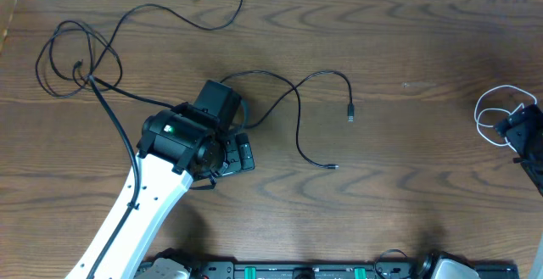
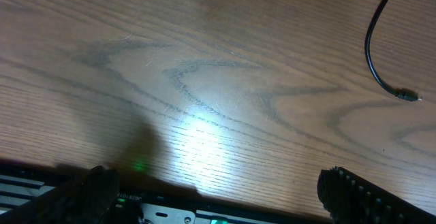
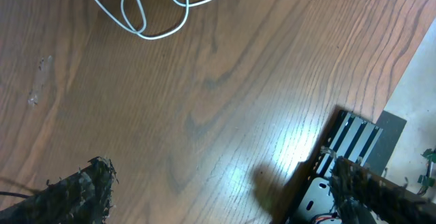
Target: Untangle cables
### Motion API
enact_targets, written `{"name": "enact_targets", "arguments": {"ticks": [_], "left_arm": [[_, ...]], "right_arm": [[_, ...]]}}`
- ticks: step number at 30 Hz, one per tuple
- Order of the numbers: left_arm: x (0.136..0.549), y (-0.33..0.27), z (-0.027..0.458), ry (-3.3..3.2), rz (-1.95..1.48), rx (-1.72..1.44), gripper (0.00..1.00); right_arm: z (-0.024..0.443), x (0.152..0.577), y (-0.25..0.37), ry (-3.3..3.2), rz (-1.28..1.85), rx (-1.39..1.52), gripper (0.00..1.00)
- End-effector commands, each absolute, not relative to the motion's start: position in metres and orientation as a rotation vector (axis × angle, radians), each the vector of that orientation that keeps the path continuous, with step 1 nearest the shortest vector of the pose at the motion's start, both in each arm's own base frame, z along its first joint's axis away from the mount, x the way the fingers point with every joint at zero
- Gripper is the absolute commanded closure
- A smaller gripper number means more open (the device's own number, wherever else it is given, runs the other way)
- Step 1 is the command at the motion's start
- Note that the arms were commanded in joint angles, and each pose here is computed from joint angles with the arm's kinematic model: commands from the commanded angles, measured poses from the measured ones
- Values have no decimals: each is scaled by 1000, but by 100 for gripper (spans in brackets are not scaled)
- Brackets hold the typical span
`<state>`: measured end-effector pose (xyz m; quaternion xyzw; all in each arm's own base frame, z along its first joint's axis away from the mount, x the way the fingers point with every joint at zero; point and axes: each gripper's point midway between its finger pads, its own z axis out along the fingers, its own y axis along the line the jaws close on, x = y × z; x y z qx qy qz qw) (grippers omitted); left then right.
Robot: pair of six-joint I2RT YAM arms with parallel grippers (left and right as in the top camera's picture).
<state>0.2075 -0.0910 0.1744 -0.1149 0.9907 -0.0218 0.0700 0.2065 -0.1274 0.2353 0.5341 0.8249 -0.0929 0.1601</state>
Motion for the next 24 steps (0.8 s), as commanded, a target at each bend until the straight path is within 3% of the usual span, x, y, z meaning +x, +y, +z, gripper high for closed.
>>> {"name": "enact_targets", "arguments": {"ticks": [1,24], "left_arm": [[207,-89,172,2989,-53,-360,2],[206,-89,157,3003,-41,-361,1]], "right_arm": [[236,205,-130,2336,-276,1549,1],[236,205,-130,2336,-276,1549,1]]}}
